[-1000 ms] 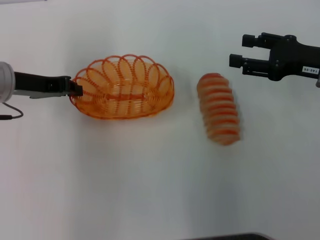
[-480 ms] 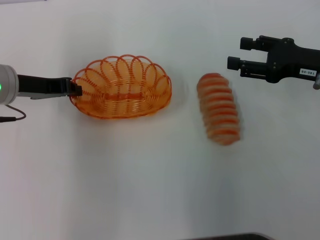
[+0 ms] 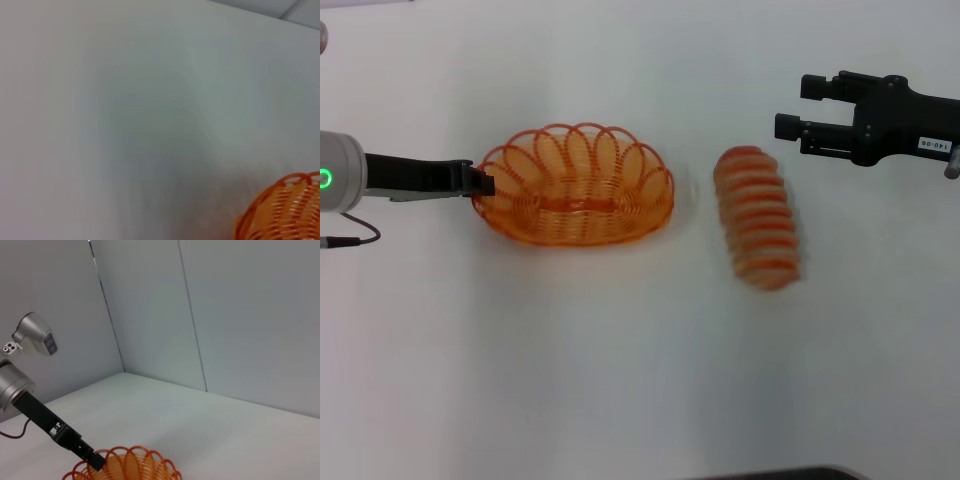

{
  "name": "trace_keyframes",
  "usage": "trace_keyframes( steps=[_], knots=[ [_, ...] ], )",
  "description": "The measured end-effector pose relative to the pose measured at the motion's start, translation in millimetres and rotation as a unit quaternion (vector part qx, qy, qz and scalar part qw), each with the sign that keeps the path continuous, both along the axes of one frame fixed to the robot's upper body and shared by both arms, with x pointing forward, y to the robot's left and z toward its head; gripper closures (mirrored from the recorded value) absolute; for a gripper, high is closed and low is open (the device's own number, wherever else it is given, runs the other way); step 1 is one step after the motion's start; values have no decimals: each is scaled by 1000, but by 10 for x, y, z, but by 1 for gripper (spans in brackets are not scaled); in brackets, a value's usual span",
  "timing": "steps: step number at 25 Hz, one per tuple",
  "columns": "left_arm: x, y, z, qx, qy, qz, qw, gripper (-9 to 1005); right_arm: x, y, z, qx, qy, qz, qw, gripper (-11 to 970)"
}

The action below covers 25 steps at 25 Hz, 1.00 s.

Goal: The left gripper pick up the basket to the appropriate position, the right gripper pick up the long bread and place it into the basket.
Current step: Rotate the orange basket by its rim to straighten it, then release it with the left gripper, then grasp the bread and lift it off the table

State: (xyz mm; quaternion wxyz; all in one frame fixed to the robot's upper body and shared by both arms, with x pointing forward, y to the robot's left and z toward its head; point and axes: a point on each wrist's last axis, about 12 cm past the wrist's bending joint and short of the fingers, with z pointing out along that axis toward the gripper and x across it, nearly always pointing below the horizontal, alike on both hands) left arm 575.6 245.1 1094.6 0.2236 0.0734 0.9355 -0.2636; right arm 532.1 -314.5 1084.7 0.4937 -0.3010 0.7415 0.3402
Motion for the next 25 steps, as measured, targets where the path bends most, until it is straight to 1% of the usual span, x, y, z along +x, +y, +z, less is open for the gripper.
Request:
trace_keyframes(
  steps=[5,7,11,13,14,16,18,19,20,21,23,25],
  knots=[
    [-4,-11,7,-8,1,-2,1000,899,-1,-4,-1,0,0,-2,1000,187],
    [-5,-10,9,-10,1,-3,1000,705,1,-9,0,1,-1,-4,1000,187],
    [-20,36,21,-8,-5,-10,1000,544,2,-20,2,2,-2,-8,1000,186],
    [-27,87,67,-6,-20,-22,1000,463,6,-24,7,4,-2,-10,1000,186],
    [-29,130,103,-7,-32,-29,999,442,11,-25,14,7,-2,-12,1000,186],
    [-49,227,172,-30,-61,-33,997,400,23,-21,32,18,-3,-18,1000,186],
    [-92,327,241,-68,-100,-38,992,358,28,-20,41,31,1,-23,999,186],
    [-159,429,279,-105,-144,-44,983,338,29,-21,47,37,5,-25,999,186],
    [-208,476,295,-120,-175,-56,976,317,32,-21,53,43,8,-27,999,186],
    [-208,476,295,-120,-175,-56,976,296,34,-20,58,47,11,-27,998,186],
    [-296,530,299,-130,-226,-84,962,254,44,-15,72,55,20,-30,998,186],
    [-364,569,276,-123,-256,-108,953,217,55,-15,95,63,30,-29,997,185]
  ],
)
